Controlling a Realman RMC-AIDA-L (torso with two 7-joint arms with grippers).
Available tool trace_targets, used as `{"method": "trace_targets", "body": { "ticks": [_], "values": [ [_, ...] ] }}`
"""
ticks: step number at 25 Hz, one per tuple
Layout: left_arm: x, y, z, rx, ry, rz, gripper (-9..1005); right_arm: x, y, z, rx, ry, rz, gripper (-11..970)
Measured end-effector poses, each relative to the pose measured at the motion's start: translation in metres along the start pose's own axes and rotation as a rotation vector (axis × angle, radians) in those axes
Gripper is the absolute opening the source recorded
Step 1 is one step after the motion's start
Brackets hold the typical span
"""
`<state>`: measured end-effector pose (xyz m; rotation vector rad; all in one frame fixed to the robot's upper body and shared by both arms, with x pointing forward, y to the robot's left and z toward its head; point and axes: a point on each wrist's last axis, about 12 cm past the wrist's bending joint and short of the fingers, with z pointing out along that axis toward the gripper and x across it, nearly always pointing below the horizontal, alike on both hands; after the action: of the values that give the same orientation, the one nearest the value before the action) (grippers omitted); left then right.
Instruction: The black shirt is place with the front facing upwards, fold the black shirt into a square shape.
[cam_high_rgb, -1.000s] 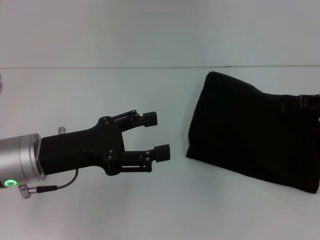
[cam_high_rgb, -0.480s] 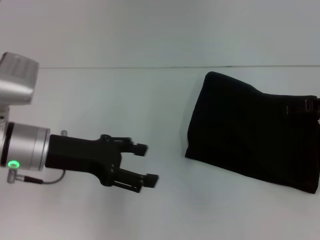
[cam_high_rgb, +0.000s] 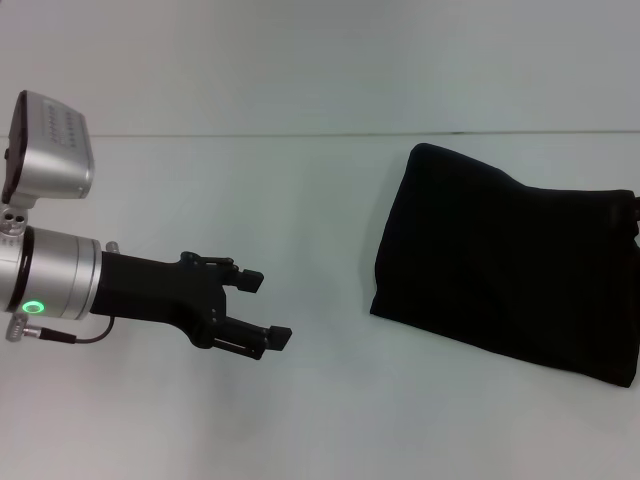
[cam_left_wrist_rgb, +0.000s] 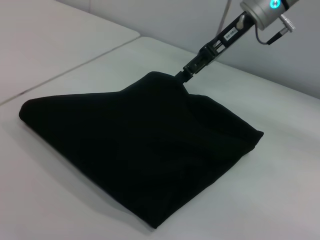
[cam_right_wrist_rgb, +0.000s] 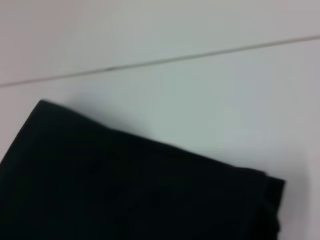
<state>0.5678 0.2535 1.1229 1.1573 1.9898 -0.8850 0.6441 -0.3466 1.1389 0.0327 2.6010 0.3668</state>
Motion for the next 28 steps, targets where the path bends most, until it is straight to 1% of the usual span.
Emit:
{"method": "trace_targets", "body": {
  "ticks": [2,4,8,10,13,16,19,22,26,27,28],
  "values": [
    [0.001,0.0,-0.001,-0.003,-0.004,-0.002,949,0.001,-0.005,-0.002,0.009,-0.006,0.016,896],
    [0.002,0.0,-0.001,-0.007,-0.01,-0.006,949,0.001,-0.006,-0.001,0.014,-0.011,0.02,896],
    [0.003,0.0,-0.001,-0.015,-0.015,-0.009,949,-0.001,0.004,0.006,0.004,-0.007,-0.003,896],
    [0.003,0.0,-0.001,-0.016,-0.016,-0.009,948,-0.003,0.008,0.005,-0.007,-0.01,-0.011,896],
    [0.003,0.001,-0.002,-0.019,-0.02,-0.011,948,-0.012,0.013,-0.004,-0.036,-0.03,-0.017,896],
    [0.002,0.001,-0.002,-0.019,-0.036,-0.014,948,-0.019,0.019,-0.014,-0.088,-0.055,-0.019,896],
    [0.002,0.0,-0.004,-0.022,-0.05,-0.018,949,-0.026,0.037,-0.018,-0.161,-0.058,-0.067,896],
    [0.002,0.001,-0.004,-0.024,-0.055,-0.019,949,-0.034,0.065,-0.016,-0.207,-0.033,-0.136,896],
    [0.002,0.0,-0.004,-0.022,-0.057,-0.019,948,-0.042,0.097,-0.009,-0.163,0.022,-0.223,896],
    [0.002,0.0,-0.003,-0.021,-0.058,-0.02,949,-0.043,0.111,-0.005,-0.14,0.044,-0.262,896],
    [0.002,0.0,-0.003,-0.02,-0.059,-0.021,949,-0.043,0.111,-0.005,-0.14,0.044,-0.262,896]
  ]
}}
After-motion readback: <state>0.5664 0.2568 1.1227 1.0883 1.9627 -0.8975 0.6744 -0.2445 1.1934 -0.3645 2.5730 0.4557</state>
